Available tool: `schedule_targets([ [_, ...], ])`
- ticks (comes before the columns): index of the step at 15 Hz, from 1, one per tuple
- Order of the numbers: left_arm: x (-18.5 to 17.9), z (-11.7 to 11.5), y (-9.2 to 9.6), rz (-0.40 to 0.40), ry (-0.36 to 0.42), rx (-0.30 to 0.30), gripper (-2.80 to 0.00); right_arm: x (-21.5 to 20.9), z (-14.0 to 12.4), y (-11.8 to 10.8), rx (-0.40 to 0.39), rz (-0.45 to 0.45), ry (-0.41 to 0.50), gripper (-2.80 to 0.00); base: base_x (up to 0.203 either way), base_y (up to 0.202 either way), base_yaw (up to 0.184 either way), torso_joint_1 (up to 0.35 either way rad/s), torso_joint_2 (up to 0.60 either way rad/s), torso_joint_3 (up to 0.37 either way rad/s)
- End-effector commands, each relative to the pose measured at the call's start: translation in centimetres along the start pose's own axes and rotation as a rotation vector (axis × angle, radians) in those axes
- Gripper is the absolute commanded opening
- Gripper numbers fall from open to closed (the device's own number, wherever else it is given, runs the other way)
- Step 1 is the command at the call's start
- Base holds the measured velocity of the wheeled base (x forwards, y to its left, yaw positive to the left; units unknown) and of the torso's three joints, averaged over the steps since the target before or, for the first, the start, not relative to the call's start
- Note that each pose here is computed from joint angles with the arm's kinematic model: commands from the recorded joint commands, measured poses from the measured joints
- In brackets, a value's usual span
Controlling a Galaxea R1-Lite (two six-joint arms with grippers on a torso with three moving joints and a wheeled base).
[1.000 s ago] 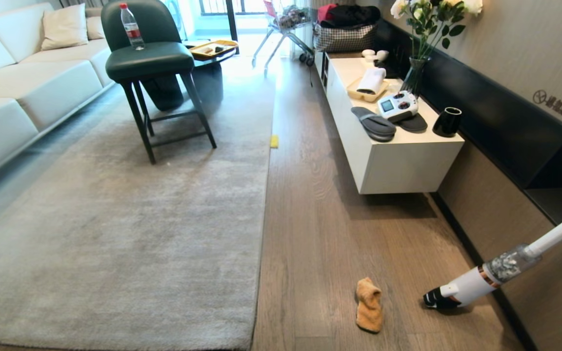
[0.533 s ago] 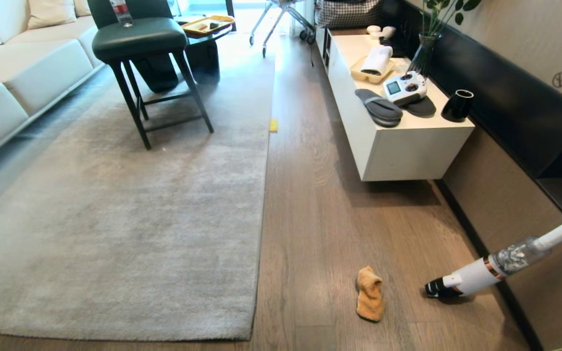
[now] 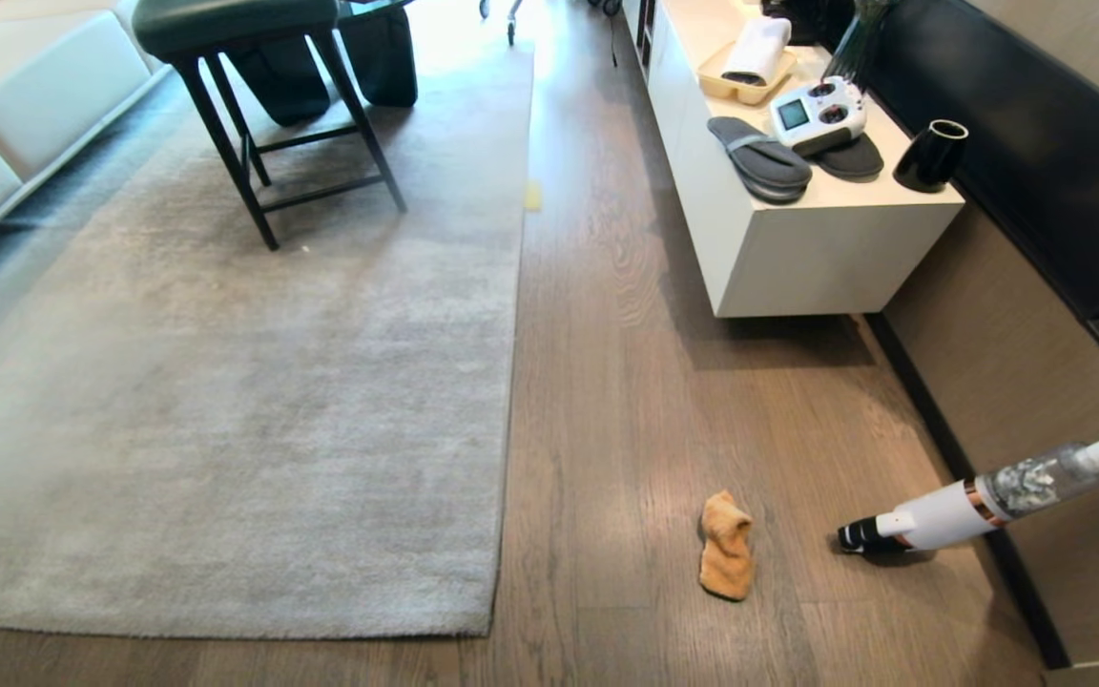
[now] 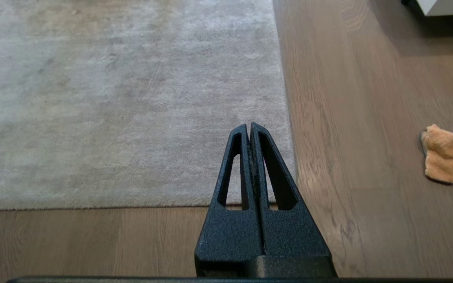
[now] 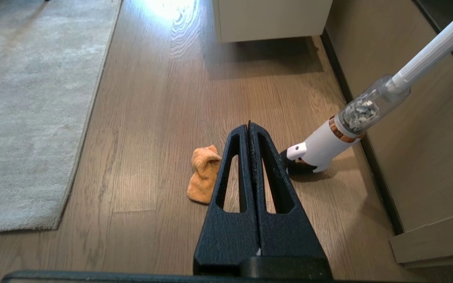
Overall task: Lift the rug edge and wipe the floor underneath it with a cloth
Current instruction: Lift up the carpet
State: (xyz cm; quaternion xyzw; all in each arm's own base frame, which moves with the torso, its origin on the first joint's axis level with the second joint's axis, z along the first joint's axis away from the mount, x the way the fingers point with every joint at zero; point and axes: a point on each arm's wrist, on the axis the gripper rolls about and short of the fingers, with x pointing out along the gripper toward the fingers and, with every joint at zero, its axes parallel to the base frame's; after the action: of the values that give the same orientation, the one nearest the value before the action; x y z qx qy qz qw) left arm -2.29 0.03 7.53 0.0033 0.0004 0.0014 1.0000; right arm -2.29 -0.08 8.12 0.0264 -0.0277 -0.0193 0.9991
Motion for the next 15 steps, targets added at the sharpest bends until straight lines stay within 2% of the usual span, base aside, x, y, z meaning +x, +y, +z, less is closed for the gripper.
schedule_targets([
  [1,0.01,0.00,0.00,0.000,0.001,0.000,-2.80,0.00,0.01,0.00,0.000,0.000,-0.001,-2.80,0.000,0.000,0.000,0.002,0.00,-0.205],
  [15,0.00,0.05,0.00,0.000,-0.002,-0.002,-2.80,0.00,0.01,0.00,0.000,0.000,-0.001,-2.80,0.000,0.000,0.000,0.004,0.00,-0.198],
])
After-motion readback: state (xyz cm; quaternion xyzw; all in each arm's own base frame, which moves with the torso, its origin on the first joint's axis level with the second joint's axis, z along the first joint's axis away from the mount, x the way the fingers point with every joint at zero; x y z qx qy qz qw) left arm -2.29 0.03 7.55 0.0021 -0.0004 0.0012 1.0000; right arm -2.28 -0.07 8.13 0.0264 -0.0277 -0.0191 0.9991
